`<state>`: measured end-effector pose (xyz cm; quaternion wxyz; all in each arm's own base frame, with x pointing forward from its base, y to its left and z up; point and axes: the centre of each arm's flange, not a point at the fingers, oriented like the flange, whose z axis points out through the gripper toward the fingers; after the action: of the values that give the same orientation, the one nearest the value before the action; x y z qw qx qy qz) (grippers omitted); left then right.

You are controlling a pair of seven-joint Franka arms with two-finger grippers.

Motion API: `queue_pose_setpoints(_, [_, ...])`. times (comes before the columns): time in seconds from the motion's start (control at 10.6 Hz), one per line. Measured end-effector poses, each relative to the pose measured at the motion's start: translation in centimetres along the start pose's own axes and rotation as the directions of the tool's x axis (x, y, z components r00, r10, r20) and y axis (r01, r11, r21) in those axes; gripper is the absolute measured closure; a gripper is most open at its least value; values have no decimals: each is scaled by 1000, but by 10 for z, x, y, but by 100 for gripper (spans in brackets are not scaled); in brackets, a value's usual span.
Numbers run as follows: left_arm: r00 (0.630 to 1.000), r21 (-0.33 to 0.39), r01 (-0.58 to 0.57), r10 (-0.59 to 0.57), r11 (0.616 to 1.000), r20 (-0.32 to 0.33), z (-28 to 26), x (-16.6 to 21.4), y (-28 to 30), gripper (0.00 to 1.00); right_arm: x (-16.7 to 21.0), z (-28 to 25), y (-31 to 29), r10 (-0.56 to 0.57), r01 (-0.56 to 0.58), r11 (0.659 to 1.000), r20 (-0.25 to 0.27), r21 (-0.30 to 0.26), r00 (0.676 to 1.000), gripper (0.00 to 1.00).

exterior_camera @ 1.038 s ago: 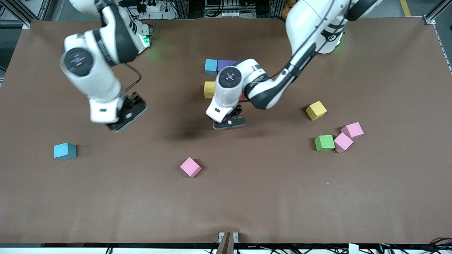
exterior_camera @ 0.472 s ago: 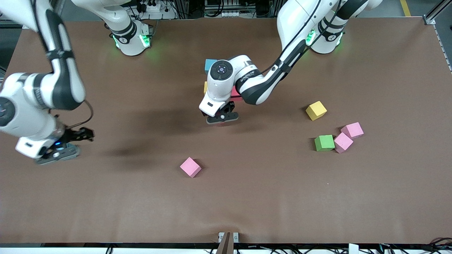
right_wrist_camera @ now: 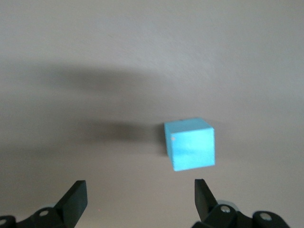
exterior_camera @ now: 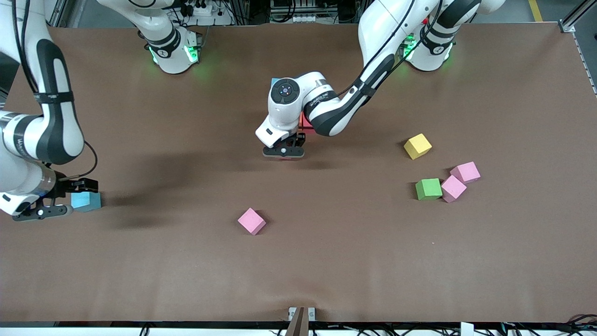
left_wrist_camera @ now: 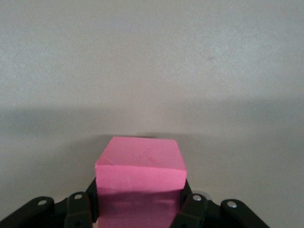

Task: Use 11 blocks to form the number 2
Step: 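Reach the cyan block with the right gripper while the left gripper lowers pink, then grasp the cyan block with the right gripper while the left gripper places pink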

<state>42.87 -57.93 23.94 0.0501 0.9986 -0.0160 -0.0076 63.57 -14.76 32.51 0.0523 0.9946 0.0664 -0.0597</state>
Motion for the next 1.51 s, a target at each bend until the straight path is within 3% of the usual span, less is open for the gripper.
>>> queue_pose_setpoints(0.19, [1000,7,-19,19,1000,12,9,-11,6,38,-5,19,16,15,-15,1000,28,9,1000,0])
queue_pose_setpoints(0.38, [999,17,-38,37,999,27,21,-24,12,38,-8,43,25,-78,77,997,60,23,995,0])
queue_pose_setpoints(0.66, [998,25,-40,39,999,39,31,-27,12,38,-12,73,46,-217,215,976,60,32,974,0])
queue_pose_setpoints(1.04, [998,17,-35,34,999,58,33,-35,17,38,-12,86,58,-228,227,973,48,27,972,0])
queue_pose_setpoints(1.51, [997,24,-37,35,999,71,43,-39,17,38,-4,106,55,-205,203,977,30,59,978,0])
